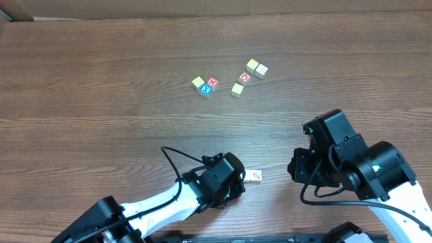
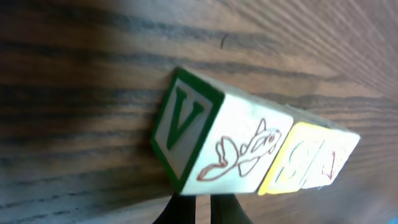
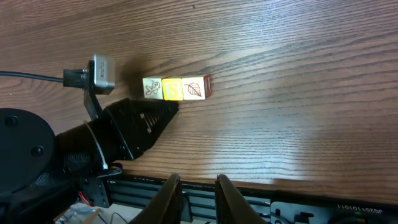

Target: Flip 3 blocks

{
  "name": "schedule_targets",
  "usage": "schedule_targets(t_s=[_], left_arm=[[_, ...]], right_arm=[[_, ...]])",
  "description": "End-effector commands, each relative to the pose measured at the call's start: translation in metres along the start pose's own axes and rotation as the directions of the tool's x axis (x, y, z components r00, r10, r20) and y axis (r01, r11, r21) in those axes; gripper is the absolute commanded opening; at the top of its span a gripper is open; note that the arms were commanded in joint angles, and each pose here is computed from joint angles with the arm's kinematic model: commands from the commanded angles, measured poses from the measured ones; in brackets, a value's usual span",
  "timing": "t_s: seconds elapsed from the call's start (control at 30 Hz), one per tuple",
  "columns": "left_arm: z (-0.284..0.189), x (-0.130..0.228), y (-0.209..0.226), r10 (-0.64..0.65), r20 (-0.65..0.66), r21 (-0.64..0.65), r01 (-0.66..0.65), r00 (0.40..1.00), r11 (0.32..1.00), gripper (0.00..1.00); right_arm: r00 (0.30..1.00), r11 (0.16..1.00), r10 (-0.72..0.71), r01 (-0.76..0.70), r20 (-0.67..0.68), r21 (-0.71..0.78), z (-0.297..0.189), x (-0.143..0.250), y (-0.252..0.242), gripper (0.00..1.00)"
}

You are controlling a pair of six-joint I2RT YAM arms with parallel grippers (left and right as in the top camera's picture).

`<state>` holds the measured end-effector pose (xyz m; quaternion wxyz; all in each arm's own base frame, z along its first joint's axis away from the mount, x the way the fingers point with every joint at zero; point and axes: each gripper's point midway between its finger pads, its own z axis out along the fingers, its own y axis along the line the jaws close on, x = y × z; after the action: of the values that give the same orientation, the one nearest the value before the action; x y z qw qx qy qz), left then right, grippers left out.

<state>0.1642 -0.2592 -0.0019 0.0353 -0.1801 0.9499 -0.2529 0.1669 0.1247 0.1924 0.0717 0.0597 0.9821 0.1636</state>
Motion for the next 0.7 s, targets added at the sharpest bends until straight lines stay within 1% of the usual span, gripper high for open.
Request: schedule_targets(t_s=[0.0, 0.13, 0.2, 0.27, 0.33, 0.47, 0.53, 0.67], left_arm=[[0.004, 0.008, 0.008, 0.015, -0.036, -0.021, -0.016, 0.999, 1.0, 0.04], [-0.003, 0.011, 0.001, 0.05, -0.048, 0.009, -0.049, 0.998, 0.999, 0.04], [-0.013, 0.009, -0.001, 0.065, -0.024, 0.015, -0.065, 0.998, 0.998, 0.04], [-0.027, 0.002, 0.001, 0.077, 0.027, 0.008, -0.077, 0.997, 0.997, 0.04], [-0.043, -0.006, 0.007, 0.078, 0.092, -0.017, -0.076, 0.993, 0.997, 0.04], [-0.074, -0.025, 0.031, 0.145, 0.214, -0.114, -0.123, 0.966, 0.986, 0.04], [-0.08, -0.03, 0.039, 0.194, 0.219, -0.15, -0.163, 0.956, 0.975, 0.04], [-0.079, -0.037, 0.046, 0.238, 0.197, -0.18, -0.203, 0.951, 0.962, 0.04]], right_arm=[[1.0, 1.0, -0.005, 0.006, 0.021, -0.024, -0.007, -0.005, 0.006, 0.2], [1.0, 1.0, -0.005, 0.006, 0.021, -0.024, -0.007, -0.005, 0.006, 0.2], [1.0, 1.0, -0.005, 0.006, 0.021, -0.024, -0.007, -0.005, 0.006, 0.2], [1.0, 1.0, -0.006, 0.006, 0.021, -0.024, -0.007, -0.005, 0.005, 0.2], [1.0, 1.0, -0.006, 0.006, 0.021, -0.023, -0.007, -0.005, 0.005, 0.21], [1.0, 1.0, -0.006, 0.007, 0.022, -0.023, -0.007, -0.005, 0.005, 0.2], [1.0, 1.0, -0.014, 0.015, 0.023, -0.023, -0.007, -0.005, 0.006, 0.2], [1.0, 1.0, -0.015, 0.016, 0.023, -0.022, -0.007, -0.005, 0.005, 0.2]])
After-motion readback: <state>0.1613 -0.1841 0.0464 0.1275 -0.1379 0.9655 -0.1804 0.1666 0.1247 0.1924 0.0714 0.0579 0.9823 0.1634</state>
